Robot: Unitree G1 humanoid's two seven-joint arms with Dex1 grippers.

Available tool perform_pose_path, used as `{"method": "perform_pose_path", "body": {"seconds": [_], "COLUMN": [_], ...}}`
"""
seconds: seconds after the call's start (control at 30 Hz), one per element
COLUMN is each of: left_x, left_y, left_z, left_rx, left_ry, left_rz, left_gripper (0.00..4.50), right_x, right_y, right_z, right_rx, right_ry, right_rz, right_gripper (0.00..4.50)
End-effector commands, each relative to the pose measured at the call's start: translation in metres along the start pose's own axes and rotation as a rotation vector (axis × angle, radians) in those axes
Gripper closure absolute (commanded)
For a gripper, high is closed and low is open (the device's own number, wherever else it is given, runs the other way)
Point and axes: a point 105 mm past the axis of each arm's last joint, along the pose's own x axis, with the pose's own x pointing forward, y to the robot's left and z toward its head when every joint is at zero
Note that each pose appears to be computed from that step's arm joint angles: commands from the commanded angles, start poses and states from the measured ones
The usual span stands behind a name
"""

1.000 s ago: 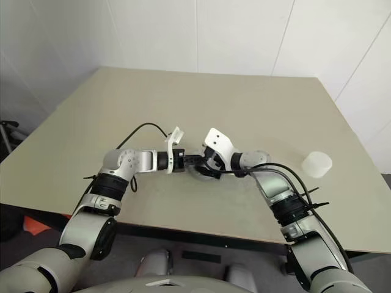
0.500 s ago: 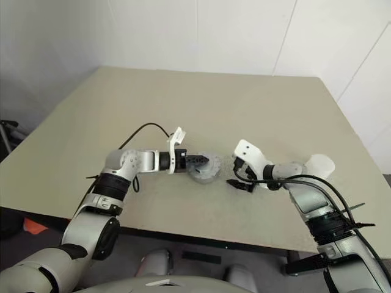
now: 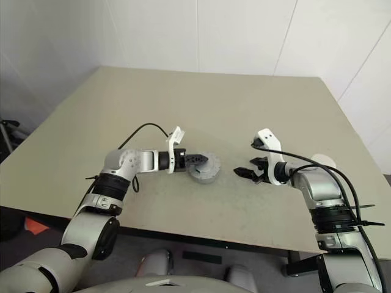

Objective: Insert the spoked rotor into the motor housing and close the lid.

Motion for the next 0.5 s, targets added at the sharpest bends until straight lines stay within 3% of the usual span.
{"method": "perform_pose_path", "body": {"seconds": [0.03, 0.3, 0.5], "left_x": [-0.005, -0.005, -0.005], "left_y": [0.017, 0.018, 0.019], "left_z": [-0.012, -0.011, -0.010], "left_rx": [-0.029, -0.035, -0.037], "left_ry": [0.033, 0.023, 0.012], "left_rz": [0.078, 0.083, 0.089], "left_gripper": [4.50, 4.50, 4.50], "right_x": [-0.010, -0.011, 0.009], "right_y": [0.005, 0.025, 0.034], "right_z": [0.030, 0.047, 0.025], "right_rx": [0.093, 0.289, 0.396], "right_ry": [-0.105, -0.152, -0.098], "right_rz": [0.047, 0.157, 0.164], "right_gripper": [0.02, 0.02, 0.02]}}
